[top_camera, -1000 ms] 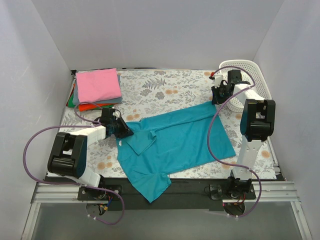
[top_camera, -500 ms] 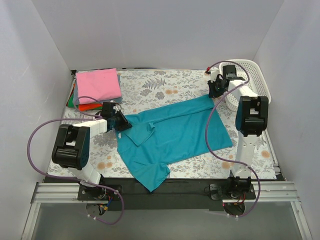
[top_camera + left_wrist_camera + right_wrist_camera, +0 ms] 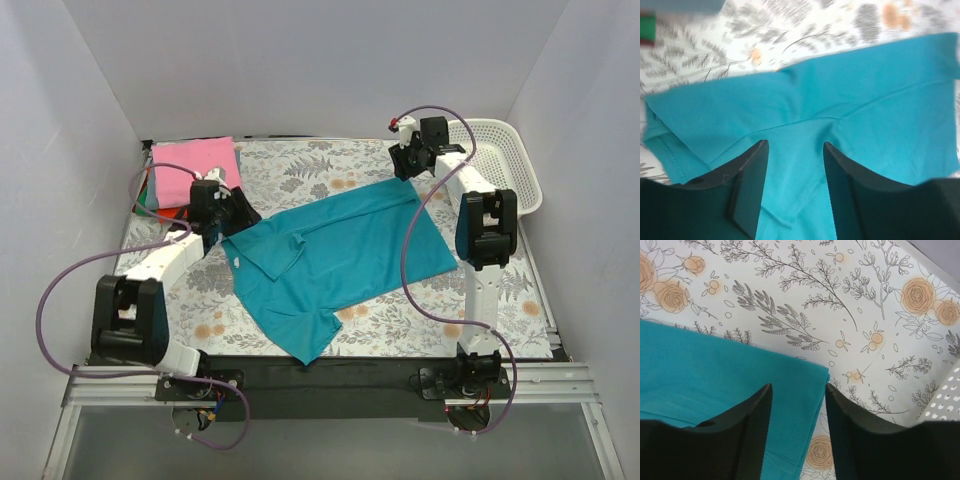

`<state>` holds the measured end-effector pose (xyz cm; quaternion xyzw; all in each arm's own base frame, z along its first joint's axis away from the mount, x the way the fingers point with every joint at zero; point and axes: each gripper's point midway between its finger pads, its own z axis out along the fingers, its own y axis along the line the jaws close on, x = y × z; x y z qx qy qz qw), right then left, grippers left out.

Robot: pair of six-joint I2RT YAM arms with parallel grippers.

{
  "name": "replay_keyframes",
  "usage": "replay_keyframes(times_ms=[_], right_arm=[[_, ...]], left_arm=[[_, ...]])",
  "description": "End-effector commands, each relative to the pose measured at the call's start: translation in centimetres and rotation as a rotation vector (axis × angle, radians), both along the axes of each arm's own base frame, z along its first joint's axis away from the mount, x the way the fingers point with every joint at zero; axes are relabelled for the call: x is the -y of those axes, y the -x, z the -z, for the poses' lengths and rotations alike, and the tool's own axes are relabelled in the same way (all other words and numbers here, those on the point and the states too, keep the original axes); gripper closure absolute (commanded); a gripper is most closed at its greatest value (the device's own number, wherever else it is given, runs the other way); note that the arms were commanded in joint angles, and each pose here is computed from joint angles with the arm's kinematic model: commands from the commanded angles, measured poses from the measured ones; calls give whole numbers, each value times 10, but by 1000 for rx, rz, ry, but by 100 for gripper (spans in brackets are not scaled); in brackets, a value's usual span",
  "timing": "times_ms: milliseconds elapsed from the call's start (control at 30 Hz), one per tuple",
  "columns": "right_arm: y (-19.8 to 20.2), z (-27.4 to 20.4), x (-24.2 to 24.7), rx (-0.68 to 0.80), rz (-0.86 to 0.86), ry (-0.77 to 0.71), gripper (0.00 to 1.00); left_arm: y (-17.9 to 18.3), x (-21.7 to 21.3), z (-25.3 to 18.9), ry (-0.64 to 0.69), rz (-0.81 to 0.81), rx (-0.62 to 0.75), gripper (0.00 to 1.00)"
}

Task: Fold and stack the t-shirts
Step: Fold the tshirt

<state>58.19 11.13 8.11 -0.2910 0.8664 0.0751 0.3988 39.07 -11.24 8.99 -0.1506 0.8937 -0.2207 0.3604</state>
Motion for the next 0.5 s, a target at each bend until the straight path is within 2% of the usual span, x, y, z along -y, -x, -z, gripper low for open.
replay_keyframes(times_ms=[0,33,67,100,133,200,267,333,367,433,467], right_arm=[[0,-56,1,122,-22,4,45],[5,-60,1,125,-38,8,36],[15,-75,1,140,-60,8,33],[28,-70,-4,124,-120,12,30],[39,-70,-7,112,-156,9,27],[66,-85,-17,104,-250,-26,25],[99,-89,-28,95,-380,-52,24],[137,-70,-32,10,-448,-81,23],[156,-80,-38,44,-541,-96,23],[189,-84,-41,38,-619,-111,23],[211,-70,-42,5,-665,-131,22]], left_arm=[[1,1,-77,-54,118,213,52],[8,9,-82,-66,217,232,50],[12,15,-92,-65,269,252,49],[21,18,-96,-70,314,256,48],[33,33,-101,-60,426,284,47],[51,48,-105,-82,542,319,45],[79,79,-119,-120,714,425,45],[115,109,-122,-117,874,503,45],[131,120,-124,-105,962,550,45],[167,140,-111,-84,1109,575,46],[180,145,-113,-92,1162,616,47]])
